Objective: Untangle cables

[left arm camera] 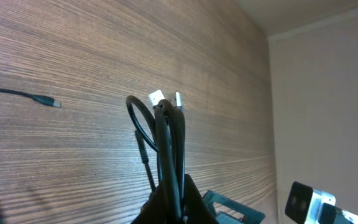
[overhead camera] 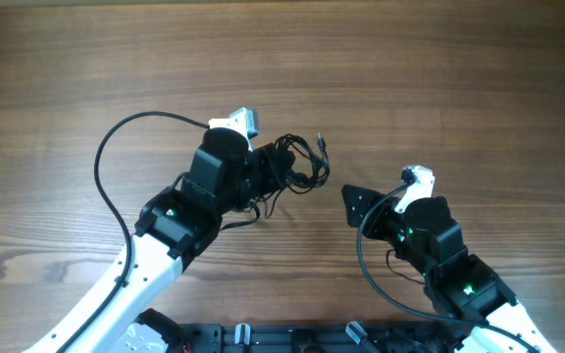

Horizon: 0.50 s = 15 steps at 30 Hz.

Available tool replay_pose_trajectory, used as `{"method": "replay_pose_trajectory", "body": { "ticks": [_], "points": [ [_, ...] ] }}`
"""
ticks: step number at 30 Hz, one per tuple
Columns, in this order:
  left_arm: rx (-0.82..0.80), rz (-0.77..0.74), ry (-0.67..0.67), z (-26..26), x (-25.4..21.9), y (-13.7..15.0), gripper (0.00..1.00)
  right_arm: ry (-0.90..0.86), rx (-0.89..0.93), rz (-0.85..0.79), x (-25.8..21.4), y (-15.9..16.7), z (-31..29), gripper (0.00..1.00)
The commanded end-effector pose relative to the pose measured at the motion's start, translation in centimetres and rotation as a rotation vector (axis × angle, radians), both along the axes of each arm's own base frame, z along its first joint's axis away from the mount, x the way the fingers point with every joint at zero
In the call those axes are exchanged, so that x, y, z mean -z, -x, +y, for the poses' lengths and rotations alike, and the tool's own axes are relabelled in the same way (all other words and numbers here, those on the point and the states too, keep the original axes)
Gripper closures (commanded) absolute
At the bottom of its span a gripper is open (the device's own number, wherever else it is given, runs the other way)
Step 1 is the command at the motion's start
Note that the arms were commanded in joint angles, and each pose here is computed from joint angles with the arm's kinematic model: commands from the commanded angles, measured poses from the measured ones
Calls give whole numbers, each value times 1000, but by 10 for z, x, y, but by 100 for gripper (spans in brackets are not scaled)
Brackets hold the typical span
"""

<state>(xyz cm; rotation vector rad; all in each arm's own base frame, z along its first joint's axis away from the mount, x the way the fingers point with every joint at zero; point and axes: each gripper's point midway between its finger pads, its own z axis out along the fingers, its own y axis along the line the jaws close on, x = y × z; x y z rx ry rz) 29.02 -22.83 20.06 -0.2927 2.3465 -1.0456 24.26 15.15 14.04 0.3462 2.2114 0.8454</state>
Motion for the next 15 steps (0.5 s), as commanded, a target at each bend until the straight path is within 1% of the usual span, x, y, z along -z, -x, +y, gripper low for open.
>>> {"method": "replay_pose_trajectory", "body": {
  "ticks": [1, 3, 4, 5, 7, 9, 12, 15],
  "points": [
    [-65, 20, 40, 3, -5, -5, 96, -175, -82, 64, -13, 11, 25, 18],
    [-107, 55, 85, 3, -7, -7, 96, -234, -86, 110, -15, 16, 30, 18],
    [-93, 58, 96, 0, -8, -5, 96, -236, -85, 110, -15, 15, 30, 18],
    [-52, 55, 109, -5, -11, -2, 96, -233, -83, 104, -15, 15, 30, 19],
    [96, -3, 109, -19, -19, 9, 96, -219, -53, 93, -14, 11, 26, 19],
    [188, -29, 111, -27, -22, 18, 96, -173, -13, 55, -13, 4, 17, 20],
    [245, -31, 129, -32, -25, 25, 96, -93, 71, 14, -9, -7, 0, 27],
    [296, -40, 167, -39, -32, 31, 96, -53, 109, 17, -2, -12, -6, 27]
  ]
}}
